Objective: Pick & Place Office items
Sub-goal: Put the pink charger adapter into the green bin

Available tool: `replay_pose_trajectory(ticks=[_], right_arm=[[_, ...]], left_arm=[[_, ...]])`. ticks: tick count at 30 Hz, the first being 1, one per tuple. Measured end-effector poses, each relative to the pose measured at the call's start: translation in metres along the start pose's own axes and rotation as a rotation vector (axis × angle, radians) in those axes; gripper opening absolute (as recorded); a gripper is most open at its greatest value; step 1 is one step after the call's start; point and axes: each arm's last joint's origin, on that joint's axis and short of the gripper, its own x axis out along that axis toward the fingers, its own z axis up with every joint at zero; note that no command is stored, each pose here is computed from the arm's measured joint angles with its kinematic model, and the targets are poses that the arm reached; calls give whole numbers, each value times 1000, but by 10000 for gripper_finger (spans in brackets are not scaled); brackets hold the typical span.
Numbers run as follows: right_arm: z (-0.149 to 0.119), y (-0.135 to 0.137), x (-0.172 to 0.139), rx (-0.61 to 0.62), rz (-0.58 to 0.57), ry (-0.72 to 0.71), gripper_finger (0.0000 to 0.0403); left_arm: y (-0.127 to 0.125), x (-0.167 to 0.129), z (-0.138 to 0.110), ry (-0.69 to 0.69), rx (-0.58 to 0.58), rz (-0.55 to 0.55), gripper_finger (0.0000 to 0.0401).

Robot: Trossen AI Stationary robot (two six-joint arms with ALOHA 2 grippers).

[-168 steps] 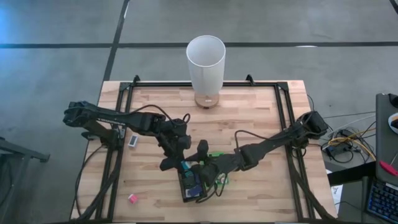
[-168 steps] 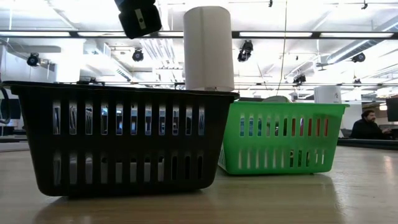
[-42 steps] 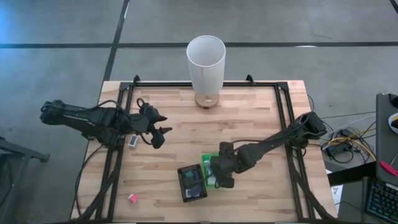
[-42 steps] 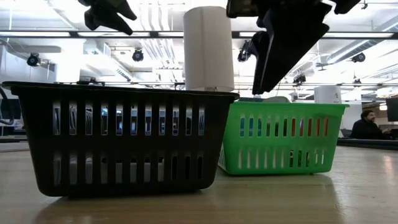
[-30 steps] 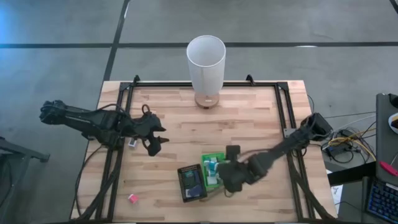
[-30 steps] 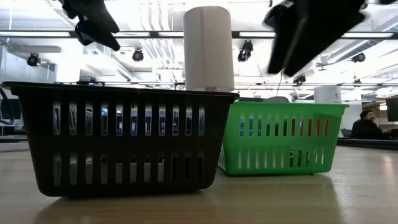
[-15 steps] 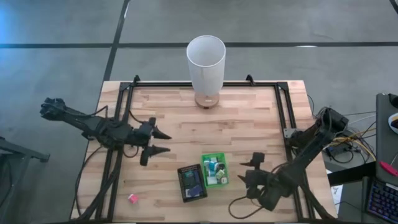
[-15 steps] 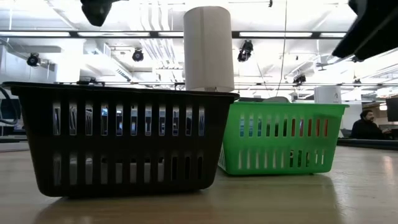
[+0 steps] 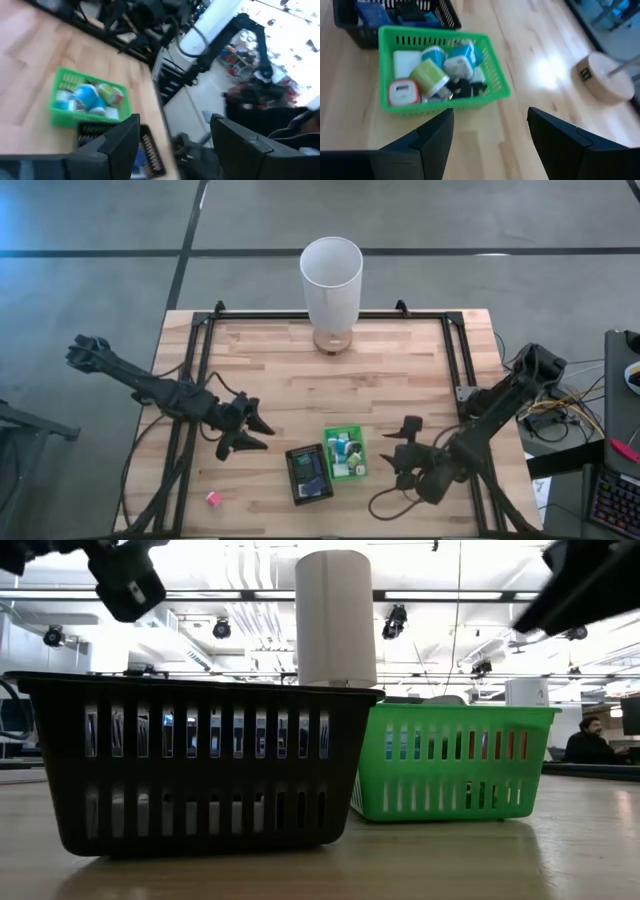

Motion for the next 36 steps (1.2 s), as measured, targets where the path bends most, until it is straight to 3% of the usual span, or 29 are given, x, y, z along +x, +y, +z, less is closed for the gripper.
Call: replay_pose_trajectory(ticks=[4,13,17,20,28,33,36], right_arm=[[22,-10,1,-47,-13,-24,249],[58,-33,6,-97,-65,-50,249],[54,-36,12,-101,-83,-32,249],[45,-37,16,-96,-92,-11,249],[32,-37,21,-121,-103,15,245],[33,-37,21,-117,-103,13,238],[34,-37,21,-116,-103,13,235]], left_arm=[[10,-1,-8,-34,63,93,241],[23,-2,-24,-2,18,148,241],[27,-2,-22,-79,-97,243,241],[31,-3,-28,-46,-212,290,241],[49,-17,-63,313,-615,526,241],[44,-17,-71,502,-855,464,241],[39,-16,-72,576,-924,437,241]])
